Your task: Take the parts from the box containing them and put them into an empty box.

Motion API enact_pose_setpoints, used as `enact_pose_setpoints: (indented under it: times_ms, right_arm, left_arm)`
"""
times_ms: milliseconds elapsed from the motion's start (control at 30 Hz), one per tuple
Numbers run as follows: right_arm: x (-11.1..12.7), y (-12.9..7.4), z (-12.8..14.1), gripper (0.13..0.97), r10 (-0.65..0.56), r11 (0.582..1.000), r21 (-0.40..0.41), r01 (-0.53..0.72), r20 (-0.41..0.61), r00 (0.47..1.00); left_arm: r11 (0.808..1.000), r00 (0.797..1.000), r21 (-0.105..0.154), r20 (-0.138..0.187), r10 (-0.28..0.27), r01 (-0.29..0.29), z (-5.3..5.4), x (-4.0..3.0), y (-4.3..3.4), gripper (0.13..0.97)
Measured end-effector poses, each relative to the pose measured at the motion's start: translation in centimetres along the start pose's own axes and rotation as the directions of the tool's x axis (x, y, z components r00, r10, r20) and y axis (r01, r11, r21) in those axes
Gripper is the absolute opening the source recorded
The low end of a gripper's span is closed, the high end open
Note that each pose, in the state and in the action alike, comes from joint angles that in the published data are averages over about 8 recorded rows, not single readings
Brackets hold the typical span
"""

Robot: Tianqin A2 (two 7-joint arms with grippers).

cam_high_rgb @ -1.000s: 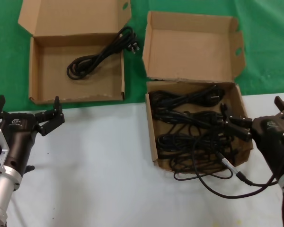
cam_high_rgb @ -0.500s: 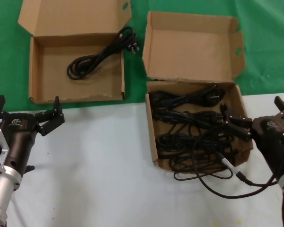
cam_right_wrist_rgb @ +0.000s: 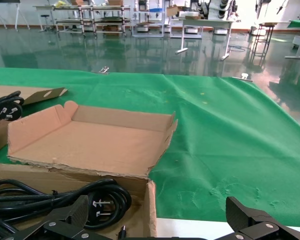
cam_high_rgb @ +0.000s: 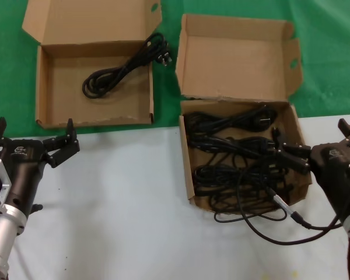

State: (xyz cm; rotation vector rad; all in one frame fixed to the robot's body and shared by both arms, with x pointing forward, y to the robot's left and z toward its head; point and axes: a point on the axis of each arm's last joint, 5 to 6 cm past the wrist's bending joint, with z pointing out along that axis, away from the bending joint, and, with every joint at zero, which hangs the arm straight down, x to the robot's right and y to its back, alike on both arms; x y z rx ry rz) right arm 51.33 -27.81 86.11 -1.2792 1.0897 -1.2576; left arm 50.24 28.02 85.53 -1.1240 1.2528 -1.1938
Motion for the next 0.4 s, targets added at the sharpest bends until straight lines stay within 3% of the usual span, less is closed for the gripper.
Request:
enact_pose_setpoints:
  times_ms: [400]
  right_arm:
    - [0.00,0.00,0.00,0.966,0.000,1.000,0.000,0.000,0.000,1.000]
  left_arm:
    - [1.000,1.000,0.000,0.000,0.000,0.000,0.00,0.00,0.00,0.966]
